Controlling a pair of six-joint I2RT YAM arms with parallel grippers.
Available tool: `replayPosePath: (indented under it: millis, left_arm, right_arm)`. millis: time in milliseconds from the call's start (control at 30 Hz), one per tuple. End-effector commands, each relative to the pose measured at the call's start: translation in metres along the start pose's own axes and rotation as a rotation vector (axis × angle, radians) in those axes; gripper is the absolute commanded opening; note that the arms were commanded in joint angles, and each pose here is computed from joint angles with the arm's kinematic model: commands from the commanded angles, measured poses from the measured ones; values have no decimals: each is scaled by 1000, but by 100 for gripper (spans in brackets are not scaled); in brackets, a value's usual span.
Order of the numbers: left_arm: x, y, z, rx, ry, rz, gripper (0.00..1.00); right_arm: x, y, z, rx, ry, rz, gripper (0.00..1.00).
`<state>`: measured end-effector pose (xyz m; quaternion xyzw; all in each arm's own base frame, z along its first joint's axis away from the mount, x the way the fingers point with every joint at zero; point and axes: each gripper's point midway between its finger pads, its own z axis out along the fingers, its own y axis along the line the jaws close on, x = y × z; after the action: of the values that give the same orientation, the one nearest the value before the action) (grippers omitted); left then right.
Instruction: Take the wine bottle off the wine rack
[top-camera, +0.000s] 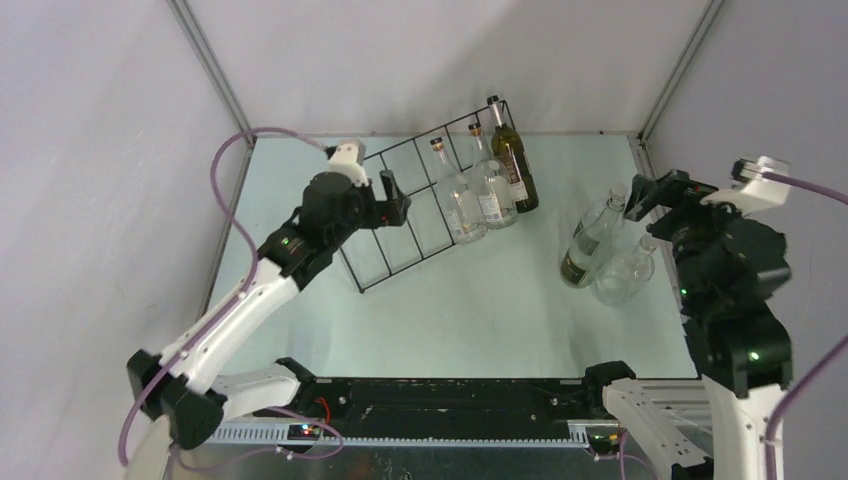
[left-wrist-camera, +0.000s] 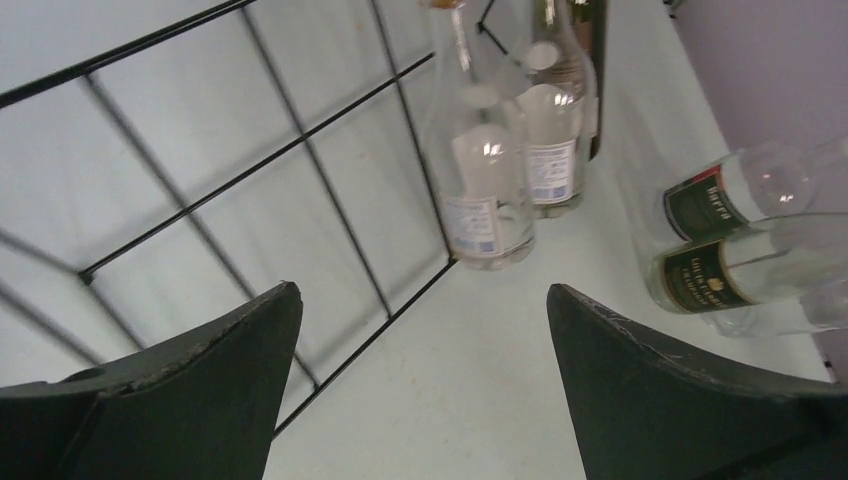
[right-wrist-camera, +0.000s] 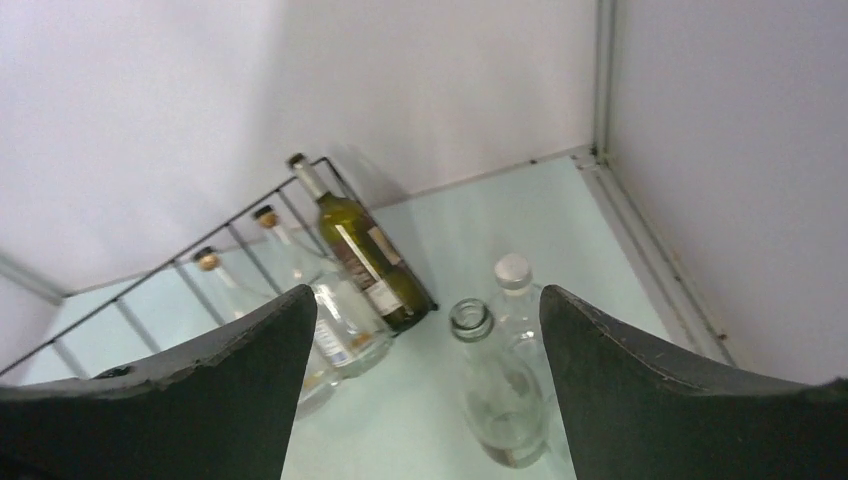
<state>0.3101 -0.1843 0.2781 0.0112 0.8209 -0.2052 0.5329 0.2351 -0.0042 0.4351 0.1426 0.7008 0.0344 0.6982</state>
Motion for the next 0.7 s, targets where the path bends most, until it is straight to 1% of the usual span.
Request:
replayPosePath:
  millis: [0,33,133,167,200,233,267,300,333,367,400,433,567,667]
  left_arm:
    - [-27,-39,34,135,-14,13,100]
    - [-30,-44,40,146,-14,14,100]
    - [-36,-58,72,180,-11,34,100]
    - [-49,-65,77,197,-45,39,100]
    - [-41,-64,93,189,-22,59,99]
    - [-54,-71,96,199,-49,64,99]
    - [-47,-70,111,189,-27,78,99]
    - [-60,-76,114,198,-51,80,99]
    - [-52,-74,128,186,-29,88,99]
    - [-63,-78,130,187,-49,87,97]
    - [-56,-76,143,175,-31,88,96]
    - [-62,-79,146,175,-44,81,93]
    - [-55,-78,174,153,-32,58,86]
    - [-50,-75,186,132,-22,43,84]
  right_arm:
    - [15,18,-25,-108,162,36,84]
    - [21,25,-31,-152,202,37,84]
    - [25,44,-43,-265,259,48,84]
    - [29,55,-49,-333,283,49,83]
    - [32,61,-52,-378,296,43,83]
    - [35,74,-60,-465,317,43,83]
    - [37,78,-64,-501,326,41,82]
    - [39,86,-71,-556,340,44,82]
    - [40,89,-76,-589,345,44,82]
    - [41,89,-80,-596,343,44,82]
    - [41,88,-81,-596,338,42,81]
    - [41,86,-83,-593,329,42,82]
    - [36,78,-88,-559,300,33,81]
    - [34,74,-91,-546,289,27,81]
